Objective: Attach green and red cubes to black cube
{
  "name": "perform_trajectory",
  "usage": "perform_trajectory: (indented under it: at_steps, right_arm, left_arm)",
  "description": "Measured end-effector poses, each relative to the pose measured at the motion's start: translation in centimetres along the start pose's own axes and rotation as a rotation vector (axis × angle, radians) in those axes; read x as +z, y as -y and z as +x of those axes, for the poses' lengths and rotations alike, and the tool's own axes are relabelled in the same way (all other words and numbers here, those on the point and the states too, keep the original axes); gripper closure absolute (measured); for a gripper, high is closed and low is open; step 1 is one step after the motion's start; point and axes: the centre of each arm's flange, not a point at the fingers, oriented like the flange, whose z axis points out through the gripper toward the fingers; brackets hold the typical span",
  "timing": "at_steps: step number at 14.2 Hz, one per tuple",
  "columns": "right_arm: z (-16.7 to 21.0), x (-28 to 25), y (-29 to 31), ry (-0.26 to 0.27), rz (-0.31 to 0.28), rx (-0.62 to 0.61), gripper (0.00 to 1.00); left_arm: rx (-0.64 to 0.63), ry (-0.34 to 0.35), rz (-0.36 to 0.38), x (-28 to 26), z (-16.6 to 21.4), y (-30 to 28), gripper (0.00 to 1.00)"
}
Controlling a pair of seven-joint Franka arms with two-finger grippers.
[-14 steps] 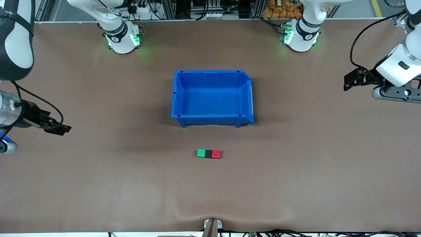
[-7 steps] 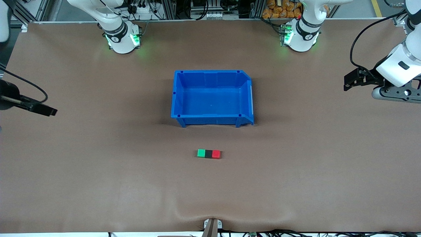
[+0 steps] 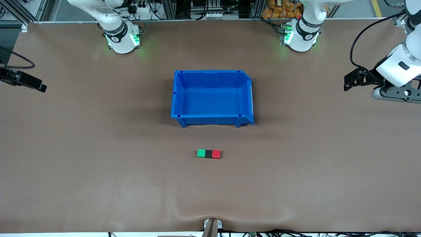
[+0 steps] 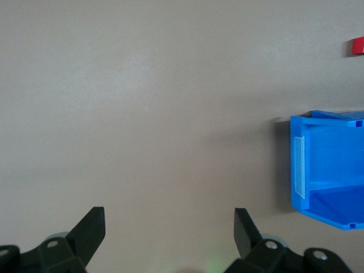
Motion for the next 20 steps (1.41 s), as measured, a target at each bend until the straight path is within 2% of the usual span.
perform_trajectory:
  at_steps: [5, 9, 13, 20]
  right_arm:
    - [-3.9, -2.1, -0.7, -0.027, 0.005, -0.021, 0.00]
    - [-6.5, -3.1, -1.7, -0.040, 0.006, -0.104, 0.00]
    - [-7.0, -2.9, -2.6, -0.036, 0.006, -0.165, 0.00]
    - [-6.9, -2.5, -2.5, -0.031, 0.006, -0.181, 0.00]
  left_arm:
    - [0.000, 0.000, 0.000, 0.0, 0.0, 0.0, 0.00]
    - [0.000, 0.000, 0.000, 0.0, 0.0, 0.0, 0.00]
    - [0.000, 0.001, 0.000, 0.0, 0.0, 0.0, 0.00]
    - [0.000, 0.002, 0.000, 0.1, 0.0, 0.0, 0.00]
